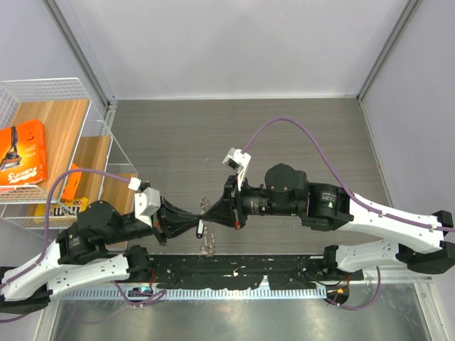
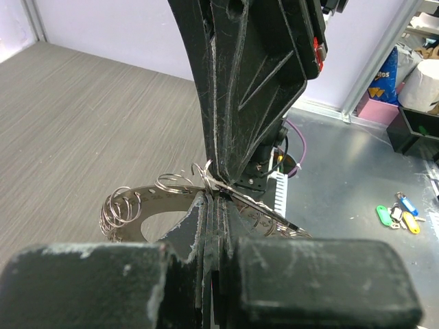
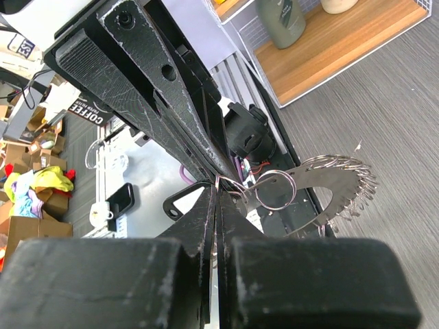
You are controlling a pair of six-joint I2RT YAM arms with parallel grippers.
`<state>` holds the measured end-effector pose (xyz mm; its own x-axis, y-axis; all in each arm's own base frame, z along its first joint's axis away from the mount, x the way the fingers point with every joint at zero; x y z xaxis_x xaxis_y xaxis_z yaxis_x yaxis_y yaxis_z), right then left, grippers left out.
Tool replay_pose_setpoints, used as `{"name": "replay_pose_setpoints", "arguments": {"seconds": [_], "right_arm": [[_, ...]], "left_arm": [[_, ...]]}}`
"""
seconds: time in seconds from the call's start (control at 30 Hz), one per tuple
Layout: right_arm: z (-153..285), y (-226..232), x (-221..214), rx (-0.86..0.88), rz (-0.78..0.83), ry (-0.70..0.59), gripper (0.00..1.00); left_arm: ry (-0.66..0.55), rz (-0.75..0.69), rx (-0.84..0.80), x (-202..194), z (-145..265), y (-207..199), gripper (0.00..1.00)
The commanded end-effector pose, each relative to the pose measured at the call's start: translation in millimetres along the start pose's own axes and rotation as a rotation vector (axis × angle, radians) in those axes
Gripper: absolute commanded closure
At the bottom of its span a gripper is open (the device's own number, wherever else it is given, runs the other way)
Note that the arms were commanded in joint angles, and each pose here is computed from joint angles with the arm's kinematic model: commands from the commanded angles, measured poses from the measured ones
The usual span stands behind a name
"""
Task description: Put the keys on the keyring
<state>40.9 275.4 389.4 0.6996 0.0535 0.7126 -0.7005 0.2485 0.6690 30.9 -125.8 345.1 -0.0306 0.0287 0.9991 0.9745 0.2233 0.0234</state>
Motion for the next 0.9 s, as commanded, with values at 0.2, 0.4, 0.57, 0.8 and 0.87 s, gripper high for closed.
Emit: {"name": "replay_pose_setpoints", "arguments": {"seconds": [0.2,0.4,0.57,0.8,0.87], "right_arm": [[-3.5,8.4,6.3,0.011,0.026,0.004,0.94],[-8.5,9.8,4.3,0.020,0.023,0.023,0.94],[-6.7,11.8,5.6,0.025,0.024,0.020,0.87],[-4.1,11.1,5.1,0.014,0.025,0.018,0.82],[-1.5,12.5,6.0,0.015,0.027,0.017,0.79]], "left_arm": [[-0.194,-0.044,-0.014,29.8,-2.5,0.1,1.00],[-0.202,-0.049,-0.018,28.3,-3.2,-0.1,1.00],[-0.223,-0.056,-0.019,28.0,-0.2,-0.5,1.00],[-0.236,-0.062,-0.020,27.7,2.3,-0.9,1.00],[-0.241,-0.063,-0.021,27.3,2.4,-1.1,1.00]]}}
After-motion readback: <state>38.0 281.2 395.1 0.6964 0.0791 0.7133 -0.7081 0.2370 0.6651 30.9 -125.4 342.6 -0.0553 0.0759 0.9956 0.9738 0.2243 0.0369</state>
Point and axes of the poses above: each gripper's point midway between its finger pads, its own z axis back along the fingers, its own y axis along the line the jaws close on, x = y × z, the point moved 10 cm from there along z, back along the fingers, and after that the axes turned 10 degrees about -z, right-handed, at the moved point
